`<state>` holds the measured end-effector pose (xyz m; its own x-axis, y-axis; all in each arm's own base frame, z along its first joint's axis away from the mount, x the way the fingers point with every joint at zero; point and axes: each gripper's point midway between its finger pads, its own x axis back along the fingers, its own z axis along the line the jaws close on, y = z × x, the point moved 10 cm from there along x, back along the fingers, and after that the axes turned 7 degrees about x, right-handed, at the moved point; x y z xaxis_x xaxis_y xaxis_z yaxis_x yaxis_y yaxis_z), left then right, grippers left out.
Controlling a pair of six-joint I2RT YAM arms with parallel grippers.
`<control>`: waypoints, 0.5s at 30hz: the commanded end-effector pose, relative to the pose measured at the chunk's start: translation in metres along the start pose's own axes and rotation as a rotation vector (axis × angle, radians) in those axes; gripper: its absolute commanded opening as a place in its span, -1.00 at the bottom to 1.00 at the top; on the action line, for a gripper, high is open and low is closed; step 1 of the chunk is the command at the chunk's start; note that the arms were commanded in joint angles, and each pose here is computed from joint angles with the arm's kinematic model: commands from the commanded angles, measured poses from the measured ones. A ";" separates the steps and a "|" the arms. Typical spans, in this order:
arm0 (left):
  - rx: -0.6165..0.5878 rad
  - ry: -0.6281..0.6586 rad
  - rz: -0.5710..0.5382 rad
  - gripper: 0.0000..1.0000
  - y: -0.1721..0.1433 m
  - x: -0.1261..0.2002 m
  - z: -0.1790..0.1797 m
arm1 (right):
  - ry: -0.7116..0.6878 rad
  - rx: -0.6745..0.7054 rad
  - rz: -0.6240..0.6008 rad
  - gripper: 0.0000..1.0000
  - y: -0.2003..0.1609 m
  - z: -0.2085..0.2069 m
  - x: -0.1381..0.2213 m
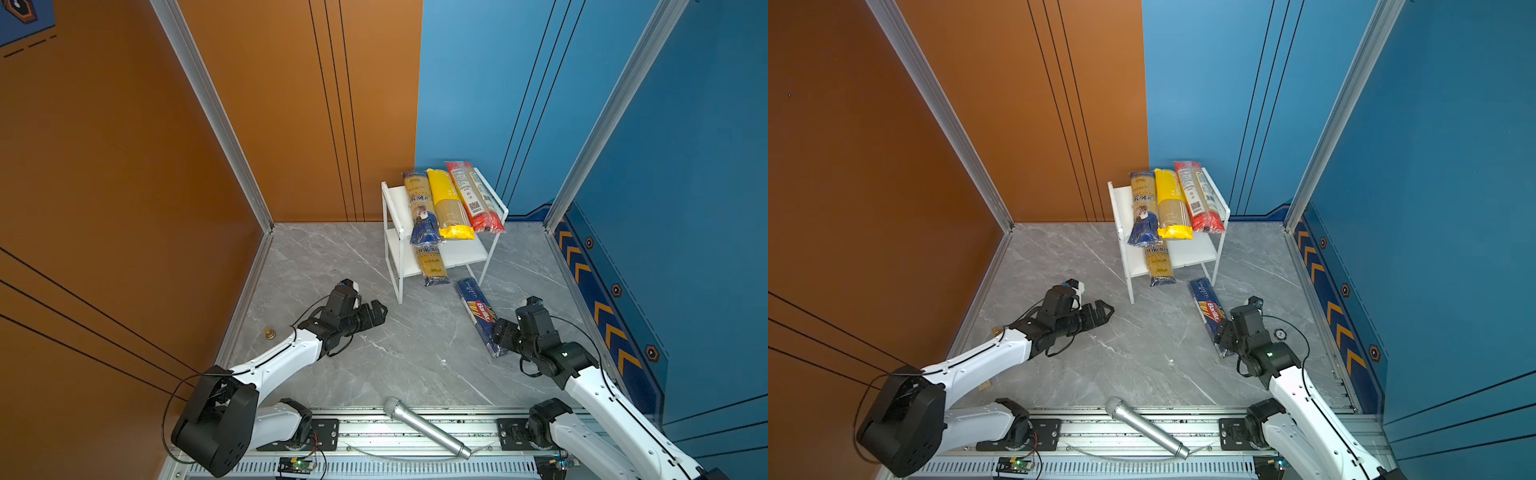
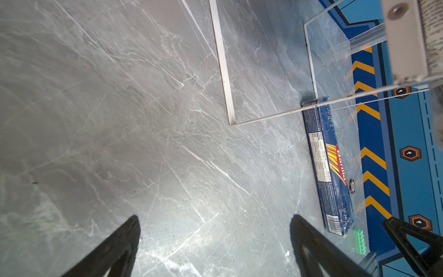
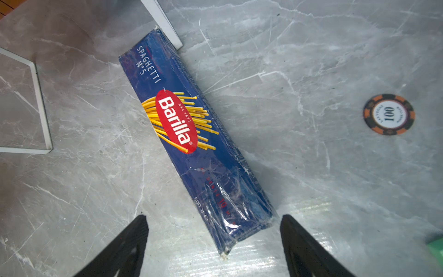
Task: Arrange pasta packages on shelves
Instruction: Rotate the pasta box at the center of the table.
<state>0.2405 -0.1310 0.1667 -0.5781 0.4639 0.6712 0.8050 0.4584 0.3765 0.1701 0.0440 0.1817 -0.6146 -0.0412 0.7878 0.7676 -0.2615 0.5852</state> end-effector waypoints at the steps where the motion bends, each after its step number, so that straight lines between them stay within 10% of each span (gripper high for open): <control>1: -0.012 0.013 0.002 0.96 0.000 0.003 0.001 | -0.001 -0.017 0.049 0.74 -0.007 -0.003 -0.008; 15: -0.015 0.026 0.011 0.96 -0.001 0.003 0.000 | 0.004 -0.012 0.136 0.80 -0.011 -0.007 -0.036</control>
<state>0.2384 -0.1302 0.1644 -0.5640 0.4572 0.6876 0.8128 0.4542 0.3647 0.1804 0.0419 0.1510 -0.5081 -0.0632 0.8590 0.8353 -0.2794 0.4735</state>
